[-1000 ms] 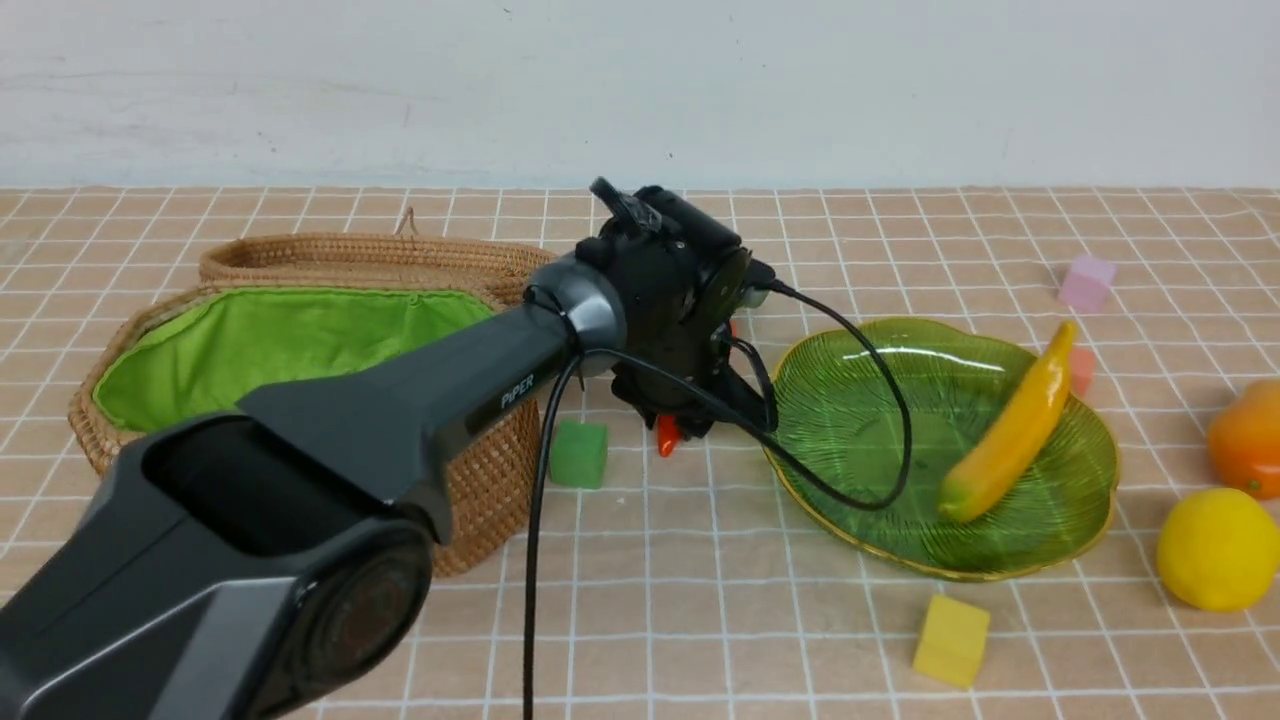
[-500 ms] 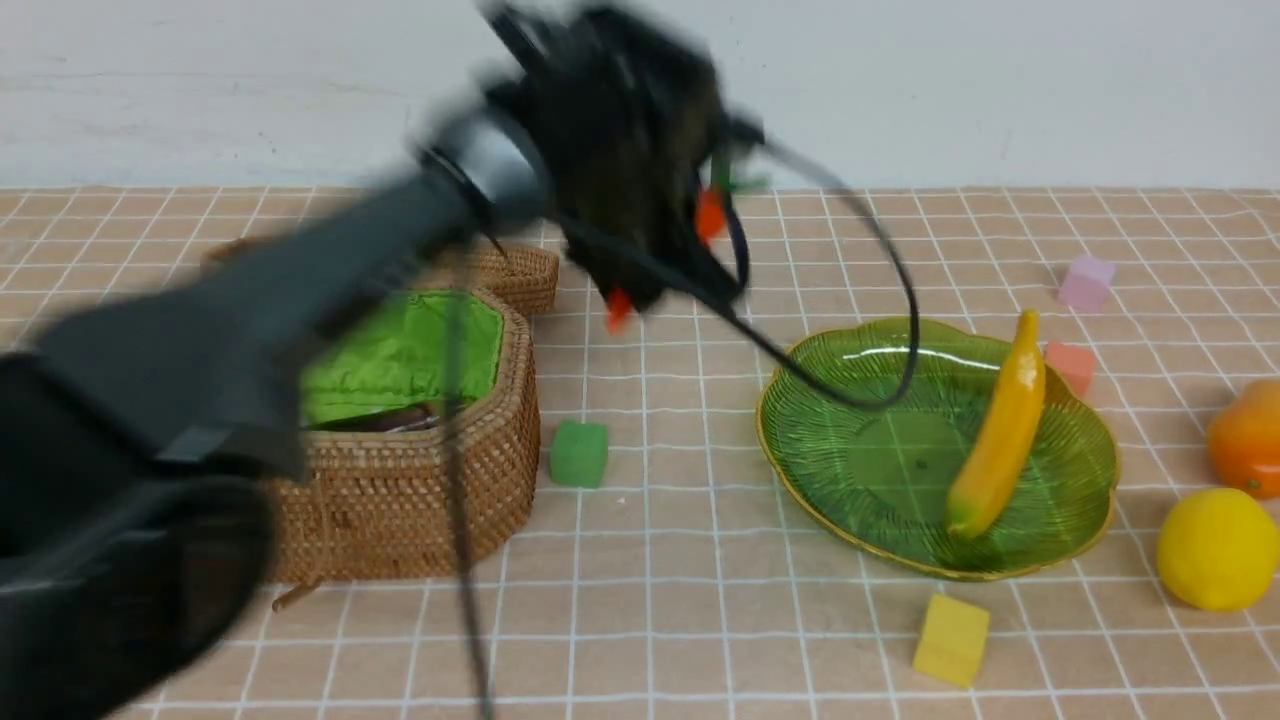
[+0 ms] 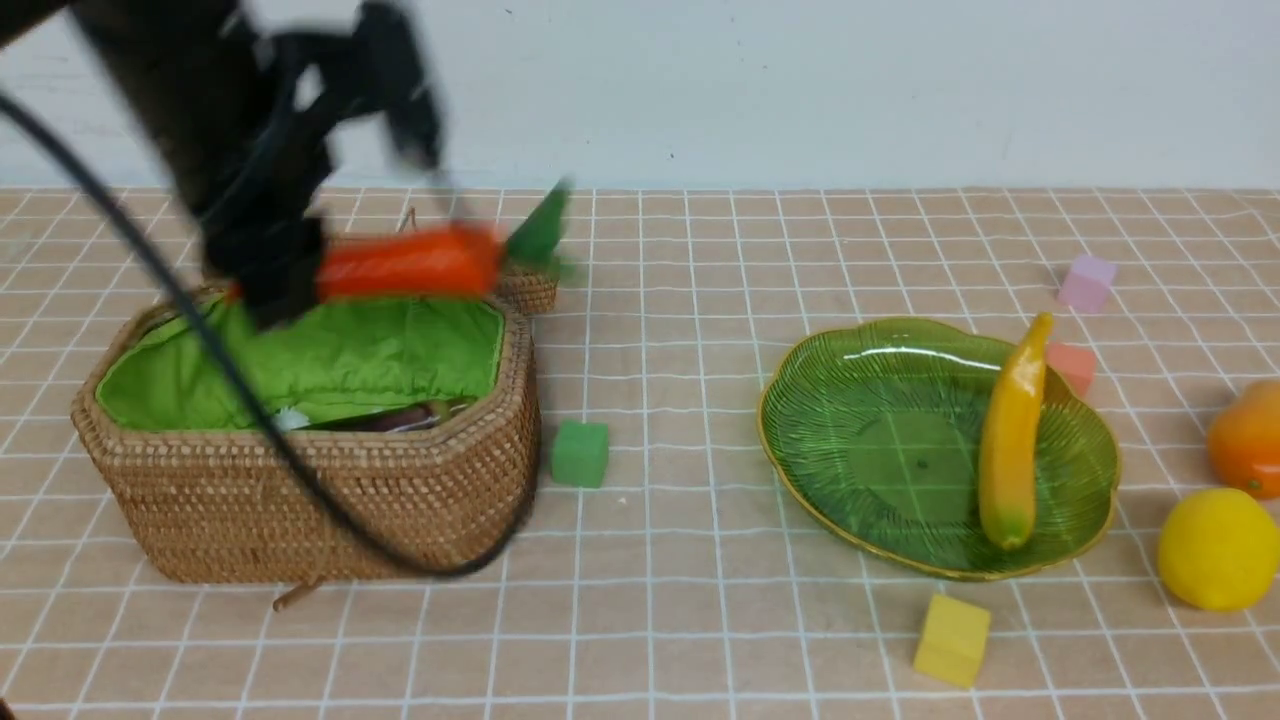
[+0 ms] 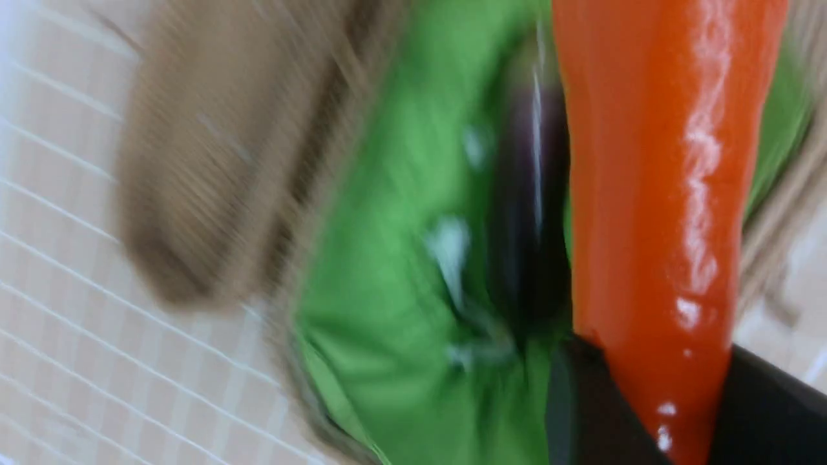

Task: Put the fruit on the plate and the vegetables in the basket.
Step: Use the left arm to grab a carrot and put it into the left basket, then use the right arm to grab a lemon and put it into the right plate

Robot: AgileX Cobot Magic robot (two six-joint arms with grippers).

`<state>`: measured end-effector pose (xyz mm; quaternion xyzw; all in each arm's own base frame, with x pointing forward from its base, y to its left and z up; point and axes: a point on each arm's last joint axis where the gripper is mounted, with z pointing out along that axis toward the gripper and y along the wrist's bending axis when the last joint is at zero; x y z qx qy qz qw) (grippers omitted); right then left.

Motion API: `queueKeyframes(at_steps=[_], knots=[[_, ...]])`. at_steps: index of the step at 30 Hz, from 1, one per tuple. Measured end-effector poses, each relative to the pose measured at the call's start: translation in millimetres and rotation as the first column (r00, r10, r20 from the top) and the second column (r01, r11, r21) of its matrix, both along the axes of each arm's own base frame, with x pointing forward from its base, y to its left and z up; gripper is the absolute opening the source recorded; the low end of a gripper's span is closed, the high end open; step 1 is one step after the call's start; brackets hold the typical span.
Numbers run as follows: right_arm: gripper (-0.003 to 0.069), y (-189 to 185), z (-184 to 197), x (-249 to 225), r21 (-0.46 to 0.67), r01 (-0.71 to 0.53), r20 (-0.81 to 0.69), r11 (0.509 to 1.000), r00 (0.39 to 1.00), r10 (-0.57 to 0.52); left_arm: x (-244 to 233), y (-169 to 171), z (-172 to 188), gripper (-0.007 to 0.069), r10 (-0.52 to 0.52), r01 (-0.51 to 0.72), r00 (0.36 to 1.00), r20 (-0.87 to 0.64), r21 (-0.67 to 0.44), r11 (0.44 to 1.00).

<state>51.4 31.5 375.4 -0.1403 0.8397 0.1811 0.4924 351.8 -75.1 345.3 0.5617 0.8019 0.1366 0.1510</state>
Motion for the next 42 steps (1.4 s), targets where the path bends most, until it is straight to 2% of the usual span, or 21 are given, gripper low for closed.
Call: queueKeyframes(at_steps=[5, 7, 8, 10, 11, 13, 15, 17, 18, 19, 21, 23, 25, 27, 28, 32, 34, 35, 36, 40, 42], knots=[[0.0225, 0.7, 1.0, 0.2, 0.013, -0.003, 0.007, 1.000, 1.000, 0.003, 11.7, 24.0, -36.5, 0.0211, 0.026, -0.026, 1.000, -0.008, 0.012, 1.000], [0.0225, 1.0, 1.1, 0.1, 0.016, -0.005, 0.007, 1.000, 1.000, 0.004, 13.9, 26.1, -41.8, 0.0243, 0.022, -0.022, 1.000, 0.011, 0.018, 1.000], [0.0225, 1.0, 1.1, 0.1, 0.016, -0.005, 0.006, 1.000, 1.000, 0.005, 15.1, 26.0, -42.0, 0.0270, 0.019, -0.020, 0.999, 0.026, 0.017, 1.000], [0.0225, 1.3, 1.3, 0.0, 0.021, -0.007, 0.007, 1.000, 1.000, 0.006, 16.9, 25.6, -42.0, 0.0391, 0.039, -0.039, 0.998, 0.049, 0.002, 0.999], [0.0225, 1.4, 1.3, 0.0, 0.022, -0.007, 0.006, 1.000, 1.000, 0.007, 16.9, 25.6, -42.0, 0.0391, 0.043, -0.043, 0.998, 0.049, 0.000, 0.999], [0.0225, 1.6, 2.2, 0.4, 0.028, -0.007, 0.015, 1.000, 1.000, 0.006, 16.2, 25.7, -41.5, 0.0503, 0.093, -0.092, 0.994, 0.051, -0.024, 0.995], [0.0225, 1.7, 2.8, 0.8, 0.031, -0.006, 0.021, 1.000, 1.000, 0.005, 8.4, 25.8, -30.4, 0.0616, 0.213, -0.206, 0.975, 0.061, -0.101, 0.973], [0.0225, 2.6, 2.3, 2.7, 0.028, -0.006, 0.014, 1.000, 1.000, 0.005, 0.6, 23.5, -16.6, 0.0636, 0.306, -0.287, 0.949, 0.073, -0.193, 0.938], [0.0225, 3.7, 1.7, 5.1, 0.024, -0.006, 0.005, 1.000, 1.000, 0.005, -5.9, 20.3, -6.5, 0.0628, 0.357, -0.326, 0.931, 0.079, -0.267, 0.907], [0.0225, 3.7, 1.7, 5.1, 0.024, -0.006, 0.005, 1.000, 1.000, 0.005, -7.4, 19.4, -4.4, 0.0624, 0.367, -0.333, 0.927, 0.078, -0.281, 0.900], [0.0225, 7.4, -0.6, 12.9, 0.013, -0.006, -0.026, 1.000, 1.000, 0.006, -27.9, 3.8, 19.3, 0.0535, 0.463, -0.401, 0.885, 0.050, -0.426, 0.811], [0.0225, 11.8, -3.7, 22.4, -0.003, -0.006, -0.061, 1.000, 0.998, 0.005, -50.4, -12.9, 36.8, 0.0380, 0.495, -0.419, 0.869, 0.017, -0.508, 0.753], [0.0225, 16.9, -8.2, 33.6, -0.023, -0.006, -0.106, 1.000, 0.994, 0.004, -82.8, -32.9, 50.3, 0.0175, 0.486, -0.409, 0.874, -0.017, -0.566, 0.716], [0.0225, 21.9, -13.4, 45.3, -0.046, -0.006, -0.148, 0.999, 0.989, -0.001, -109.6, -44.5, 54.9, 0.0036, 0.457, -0.387, 0.889, -0.039, -0.596, 0.703], [0.0225, 24.8, -16.8, 52.2, -0.060, -0.007, -0.174, 0.998, 0.985, -0.004, -124.7, -50.7, 53.6, -0.0003, 0.436, -0.376, 0.898, -0.054, -0.608, 0.699], [0.0225, 35.7, -26.4, 83.6, -0.145, -0.007, -0.253, 0.989, 0.967, -0.030, -179.4, -68.6, 32.6, -0.0013, 0.338, -0.298, 0.938, -0.081, -0.690, 0.660], [0.0225, 38.0, -26.9, 91.2, -0.167, -0.007, -0.265, 0.986, 0.963, -0.038, -190.9, -70.3, 26.1, -0.0013, 0.315, -0.276, 0.946, -0.081, -0.713, 0.645], [0.0225, 39.8, -26.5, 103.5, -0.194, 0.007, -0.283, 0.981, 0.957, -0.063, -209.6, -71.5, 13.6, -0.0013, 0.271, -0.236, 0.959, -0.079, -0.751, 0.617], [0.0225, 39.4, -26.5, 105.0, -0.197, 0.012, -0.287, 0.980, 0.956, -0.070, -210.3, -70.7, 15.6, -0.0013, 0.270, -0.227, 0.960, -0.071, -0.760, 0.608], [0.0225, 26.6, -29.4, 135.0, -0.232, 0.117, -0.332, 0.966, 0.924, -0.192, -242.1, -65.4, -14.4, -0.0013, 0.186, -0.148, 0.981, -0.052, -0.820, 0.553], [0.0225, 8.1, -35.2, 145.9, -0.250, 0.204, -0.364, 0.947, 0.886, -0.287, -251.4, -58.7, -24.4, -0.0013, 0.170, -0.116, 0.985, -0.031, -0.849, 0.515]])
